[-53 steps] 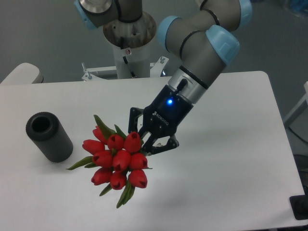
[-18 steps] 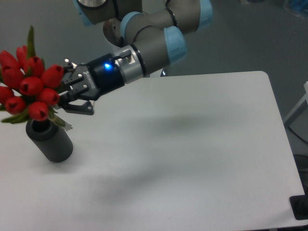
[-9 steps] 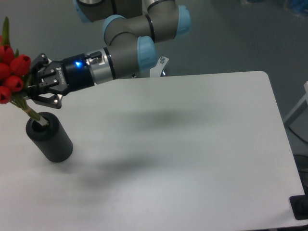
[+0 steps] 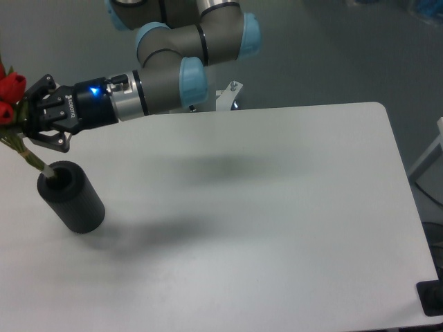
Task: Insert the flowers into the vase
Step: 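Lower the tulip stems into the black vase opening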
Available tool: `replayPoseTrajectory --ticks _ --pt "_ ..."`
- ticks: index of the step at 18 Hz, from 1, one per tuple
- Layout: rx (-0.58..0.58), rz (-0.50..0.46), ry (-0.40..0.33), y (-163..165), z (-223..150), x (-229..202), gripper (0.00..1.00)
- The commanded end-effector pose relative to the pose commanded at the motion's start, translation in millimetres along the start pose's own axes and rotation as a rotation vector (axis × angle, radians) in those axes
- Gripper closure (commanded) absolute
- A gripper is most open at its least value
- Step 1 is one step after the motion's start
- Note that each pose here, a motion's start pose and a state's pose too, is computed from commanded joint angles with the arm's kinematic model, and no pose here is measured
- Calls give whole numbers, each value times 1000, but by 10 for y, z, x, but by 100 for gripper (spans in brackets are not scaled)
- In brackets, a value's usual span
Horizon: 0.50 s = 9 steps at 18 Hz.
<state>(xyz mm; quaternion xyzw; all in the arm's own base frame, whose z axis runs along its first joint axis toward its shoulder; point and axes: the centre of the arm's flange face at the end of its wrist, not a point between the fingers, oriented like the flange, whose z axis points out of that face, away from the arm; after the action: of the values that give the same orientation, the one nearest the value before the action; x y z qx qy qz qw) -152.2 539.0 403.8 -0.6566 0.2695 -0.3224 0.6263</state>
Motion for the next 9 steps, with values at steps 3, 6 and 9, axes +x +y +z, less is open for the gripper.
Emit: replayPoseTrajectory --ticks 3,6,9 --pt "-3 3 -7 141 -30 16 84" --pt "-3 17 -16 269 -75 42 83" --pt "-4 24 -16 402 -74 34 76"
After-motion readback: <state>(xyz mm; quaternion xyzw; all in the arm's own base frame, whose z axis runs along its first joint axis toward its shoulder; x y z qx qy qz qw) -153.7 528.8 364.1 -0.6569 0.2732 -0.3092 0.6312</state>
